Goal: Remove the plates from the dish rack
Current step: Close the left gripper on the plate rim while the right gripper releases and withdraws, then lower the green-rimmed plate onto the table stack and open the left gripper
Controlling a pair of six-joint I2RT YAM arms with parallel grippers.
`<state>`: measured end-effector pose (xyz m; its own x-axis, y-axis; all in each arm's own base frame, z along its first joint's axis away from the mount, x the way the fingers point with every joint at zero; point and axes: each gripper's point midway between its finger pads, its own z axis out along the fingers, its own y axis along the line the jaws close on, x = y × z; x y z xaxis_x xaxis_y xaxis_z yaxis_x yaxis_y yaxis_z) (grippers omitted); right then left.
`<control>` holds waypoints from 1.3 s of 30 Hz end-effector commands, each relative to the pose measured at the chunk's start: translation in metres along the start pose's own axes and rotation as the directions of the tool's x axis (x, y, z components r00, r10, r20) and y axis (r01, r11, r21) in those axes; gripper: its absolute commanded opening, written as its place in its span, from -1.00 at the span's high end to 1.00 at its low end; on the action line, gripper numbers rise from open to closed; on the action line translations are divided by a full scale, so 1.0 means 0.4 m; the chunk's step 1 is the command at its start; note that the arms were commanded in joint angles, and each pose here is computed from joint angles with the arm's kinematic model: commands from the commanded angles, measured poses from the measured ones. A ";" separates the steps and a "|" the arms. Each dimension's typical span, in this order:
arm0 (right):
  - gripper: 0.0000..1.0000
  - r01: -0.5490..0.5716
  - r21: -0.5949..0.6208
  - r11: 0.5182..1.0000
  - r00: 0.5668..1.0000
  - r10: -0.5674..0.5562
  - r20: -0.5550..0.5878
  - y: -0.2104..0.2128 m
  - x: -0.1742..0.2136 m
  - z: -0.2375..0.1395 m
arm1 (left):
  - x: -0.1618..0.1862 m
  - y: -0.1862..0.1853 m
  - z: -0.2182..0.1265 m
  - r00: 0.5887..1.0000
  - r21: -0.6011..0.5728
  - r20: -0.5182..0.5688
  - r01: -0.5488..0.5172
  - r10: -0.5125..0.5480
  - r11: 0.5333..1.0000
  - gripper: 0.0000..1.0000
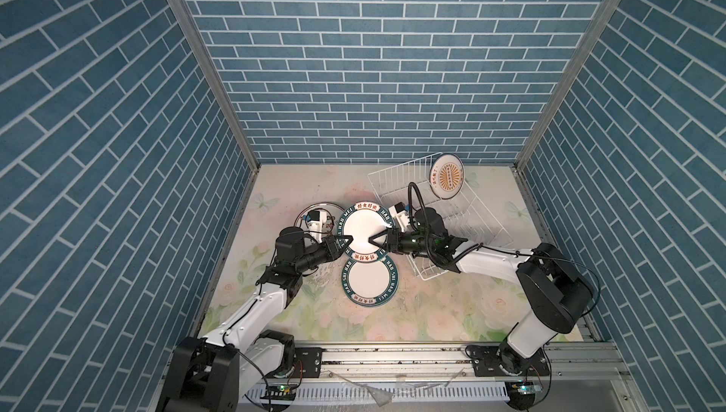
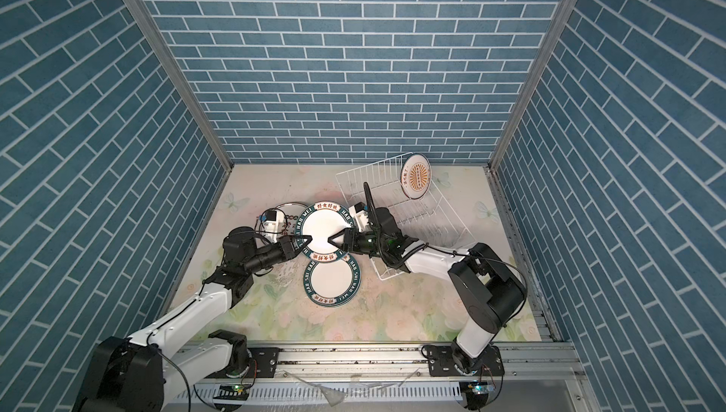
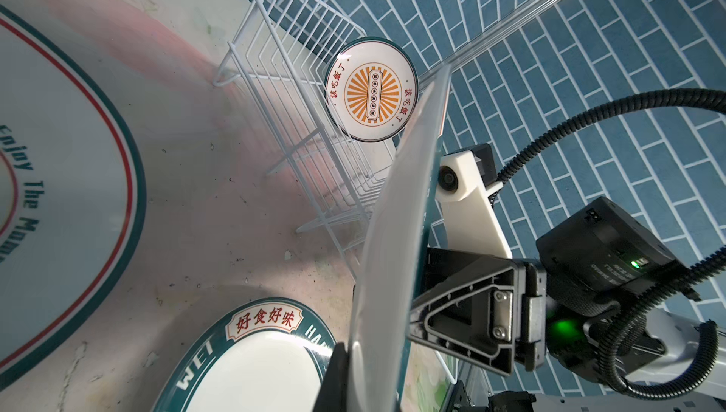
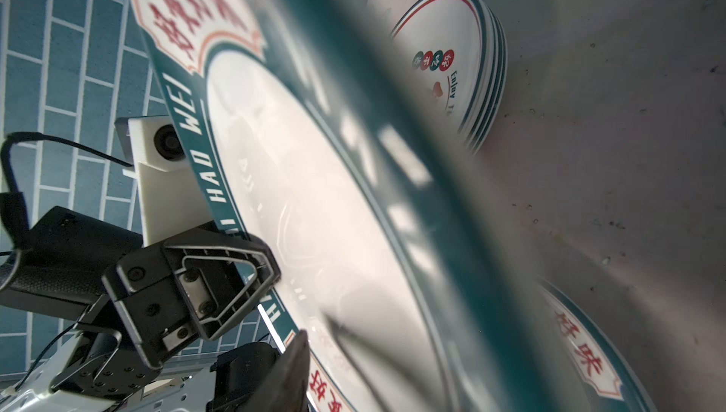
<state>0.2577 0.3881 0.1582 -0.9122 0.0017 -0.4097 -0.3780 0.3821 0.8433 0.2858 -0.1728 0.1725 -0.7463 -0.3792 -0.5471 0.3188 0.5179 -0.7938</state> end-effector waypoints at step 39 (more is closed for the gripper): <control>-0.98 0.065 0.851 0.521 0.922 -0.359 0.148 -0.143 -0.150 -0.509 | 0.151 0.121 -0.078 0.978 -0.327 -0.181 0.043 -0.107 0.944 1.00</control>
<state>0.3019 0.1860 0.1961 -0.7007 0.0151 -0.7133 -0.1179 0.9836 0.1367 0.2385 -0.1410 0.0972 -0.8694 -0.3148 -0.3808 0.0456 0.7164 -0.6962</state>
